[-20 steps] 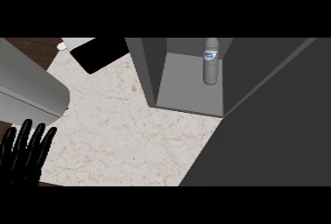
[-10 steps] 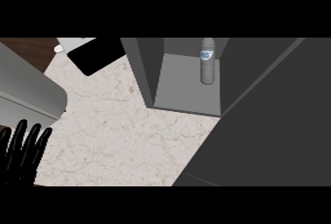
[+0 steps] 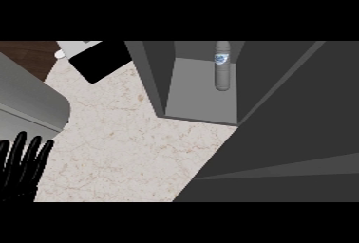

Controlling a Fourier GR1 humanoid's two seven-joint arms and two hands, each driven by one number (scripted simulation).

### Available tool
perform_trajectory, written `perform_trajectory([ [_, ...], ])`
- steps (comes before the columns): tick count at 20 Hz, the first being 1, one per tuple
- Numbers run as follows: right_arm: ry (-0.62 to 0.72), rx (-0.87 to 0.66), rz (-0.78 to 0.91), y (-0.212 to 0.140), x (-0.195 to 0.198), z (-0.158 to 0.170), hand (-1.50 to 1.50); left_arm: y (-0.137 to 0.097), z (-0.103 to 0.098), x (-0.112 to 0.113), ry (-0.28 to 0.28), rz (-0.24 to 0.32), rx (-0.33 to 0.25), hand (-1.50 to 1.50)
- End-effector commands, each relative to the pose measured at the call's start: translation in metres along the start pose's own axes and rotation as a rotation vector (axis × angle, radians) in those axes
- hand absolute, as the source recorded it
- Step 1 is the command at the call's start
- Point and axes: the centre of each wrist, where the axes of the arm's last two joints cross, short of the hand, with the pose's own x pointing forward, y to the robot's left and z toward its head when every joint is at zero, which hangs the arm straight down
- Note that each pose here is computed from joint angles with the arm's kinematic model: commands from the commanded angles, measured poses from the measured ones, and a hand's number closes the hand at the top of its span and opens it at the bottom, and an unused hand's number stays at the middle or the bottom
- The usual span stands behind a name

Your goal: Pick up the bottled water, place it into the cabinet and close the cabinet

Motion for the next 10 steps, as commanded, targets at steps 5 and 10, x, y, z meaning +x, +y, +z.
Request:
perform_trajectory([
  [5, -0.011, -0.304, -0.097, -0.035, -0.007, -0.077, 1.50, 0.002, -0.007, 0.002, -0.001, 0.020, -0.022, -1.50],
  [10, 0.001, -0.380, -0.103, -0.059, 0.005, -0.139, 1.50, 0.001, -0.005, -0.002, 0.010, 0.028, -0.024, -1.50],
])
